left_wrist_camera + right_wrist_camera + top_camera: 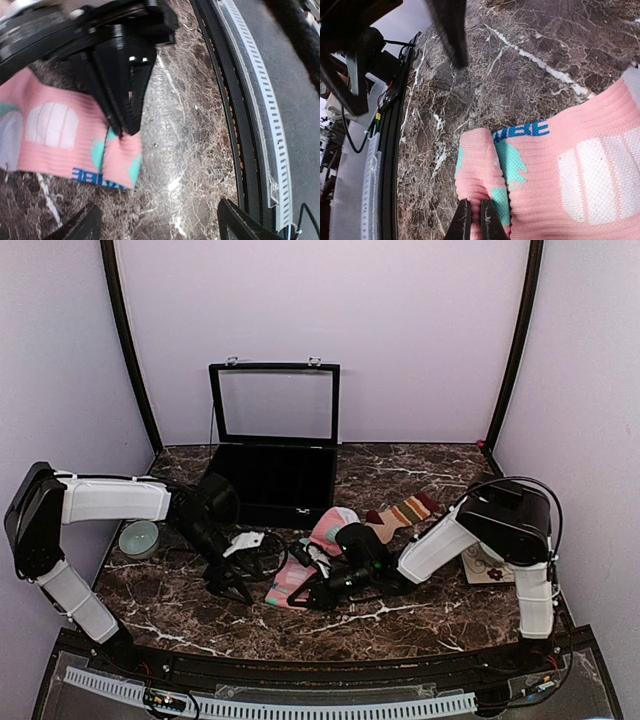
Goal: Roll the socks
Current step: Roll the sock at the center of the board.
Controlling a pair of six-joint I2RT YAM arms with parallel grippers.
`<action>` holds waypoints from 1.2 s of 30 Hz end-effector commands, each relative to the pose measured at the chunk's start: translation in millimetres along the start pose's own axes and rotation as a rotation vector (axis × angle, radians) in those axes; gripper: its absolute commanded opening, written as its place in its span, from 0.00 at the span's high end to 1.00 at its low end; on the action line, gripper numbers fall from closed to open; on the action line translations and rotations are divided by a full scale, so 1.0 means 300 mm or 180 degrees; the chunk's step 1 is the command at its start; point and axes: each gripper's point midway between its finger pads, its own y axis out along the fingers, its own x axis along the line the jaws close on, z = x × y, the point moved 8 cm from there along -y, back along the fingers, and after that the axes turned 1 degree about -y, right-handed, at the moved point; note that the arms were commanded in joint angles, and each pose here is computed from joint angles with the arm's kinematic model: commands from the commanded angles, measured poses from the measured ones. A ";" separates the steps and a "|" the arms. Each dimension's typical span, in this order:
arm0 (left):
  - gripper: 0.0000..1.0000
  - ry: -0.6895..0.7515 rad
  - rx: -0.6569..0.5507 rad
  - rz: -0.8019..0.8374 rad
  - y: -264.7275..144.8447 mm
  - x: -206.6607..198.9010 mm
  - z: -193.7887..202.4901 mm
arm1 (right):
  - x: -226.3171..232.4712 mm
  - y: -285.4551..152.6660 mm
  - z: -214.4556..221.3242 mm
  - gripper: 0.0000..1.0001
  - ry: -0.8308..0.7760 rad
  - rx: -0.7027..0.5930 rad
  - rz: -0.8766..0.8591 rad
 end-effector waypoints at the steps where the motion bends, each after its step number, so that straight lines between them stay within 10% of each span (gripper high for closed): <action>1: 0.19 0.0439 0.0158 -0.0031 0.076 -0.013 -0.015 | -0.071 0.009 0.109 1.00 0.0861 0.0378 0.0007; 12: 0.38 0.0769 0.0485 -0.0162 0.196 0.035 -0.053 | -0.104 -0.003 0.128 1.00 0.1153 0.0420 0.0098; 36: 0.42 0.1073 0.0672 -0.0381 0.211 0.039 -0.074 | -0.115 -0.002 0.141 1.00 0.1193 0.0514 0.0082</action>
